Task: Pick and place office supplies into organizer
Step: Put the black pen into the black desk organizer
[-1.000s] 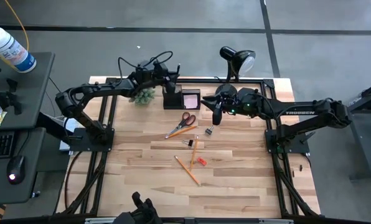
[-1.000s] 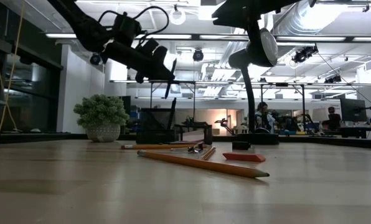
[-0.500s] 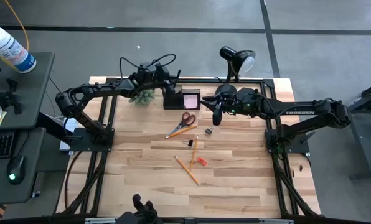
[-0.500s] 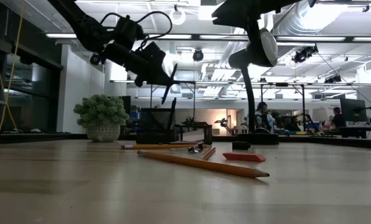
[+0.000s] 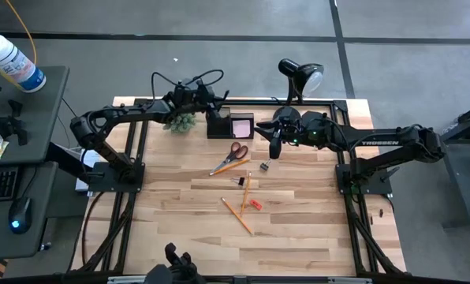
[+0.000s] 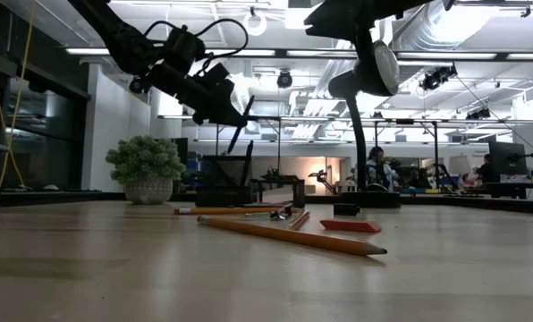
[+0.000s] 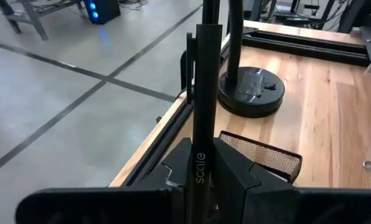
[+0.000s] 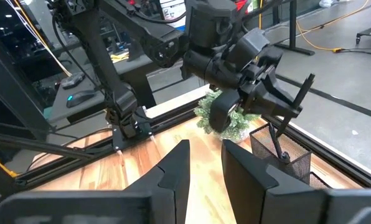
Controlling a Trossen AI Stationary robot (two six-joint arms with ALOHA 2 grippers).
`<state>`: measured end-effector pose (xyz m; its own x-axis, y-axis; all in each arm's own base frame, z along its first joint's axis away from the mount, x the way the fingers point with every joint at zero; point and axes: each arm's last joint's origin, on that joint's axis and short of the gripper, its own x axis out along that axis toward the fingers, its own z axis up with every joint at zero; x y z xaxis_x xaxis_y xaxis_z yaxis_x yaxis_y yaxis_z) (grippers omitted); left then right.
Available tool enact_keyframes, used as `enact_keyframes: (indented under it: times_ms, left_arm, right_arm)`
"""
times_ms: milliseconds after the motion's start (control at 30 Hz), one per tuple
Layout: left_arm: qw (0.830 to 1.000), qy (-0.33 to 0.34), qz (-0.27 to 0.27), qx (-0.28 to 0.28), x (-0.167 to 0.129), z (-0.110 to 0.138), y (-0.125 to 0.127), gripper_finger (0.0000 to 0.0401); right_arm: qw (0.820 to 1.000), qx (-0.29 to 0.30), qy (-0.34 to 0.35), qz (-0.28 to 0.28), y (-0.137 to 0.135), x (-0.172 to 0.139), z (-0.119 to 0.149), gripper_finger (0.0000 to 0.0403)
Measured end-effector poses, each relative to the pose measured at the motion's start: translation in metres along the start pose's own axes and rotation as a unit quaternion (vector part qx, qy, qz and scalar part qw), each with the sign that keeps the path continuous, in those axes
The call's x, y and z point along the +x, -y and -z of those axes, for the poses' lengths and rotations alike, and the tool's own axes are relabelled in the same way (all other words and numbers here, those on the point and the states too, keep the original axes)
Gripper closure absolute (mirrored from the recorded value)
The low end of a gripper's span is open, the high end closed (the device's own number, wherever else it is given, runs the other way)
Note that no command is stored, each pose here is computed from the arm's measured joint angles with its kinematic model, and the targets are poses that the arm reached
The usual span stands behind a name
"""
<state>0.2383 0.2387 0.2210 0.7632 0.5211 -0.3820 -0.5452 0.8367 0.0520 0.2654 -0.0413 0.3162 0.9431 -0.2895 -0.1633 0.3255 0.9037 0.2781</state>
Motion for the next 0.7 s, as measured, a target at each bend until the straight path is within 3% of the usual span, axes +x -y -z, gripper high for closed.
enact_keyframes:
  times_ms: [167,433,700]
  left_arm:
    - [1.000,0.001,0.003,0.000,-0.003,0.004,-0.011,0.0368]
    - [0.999,0.019,0.027,-0.043,-0.008,0.035,-0.009,0.0368]
    - [0.998,0.045,0.013,-0.039,-0.010,0.038,-0.008,0.0368]
  right_arm:
    - [1.000,0.001,0.001,0.004,0.000,0.000,0.000,0.0318]
    - [1.000,0.001,0.004,0.013,0.001,0.000,0.000,0.0318]
    - [1.000,0.001,0.004,0.011,0.001,0.000,0.000,0.0318]
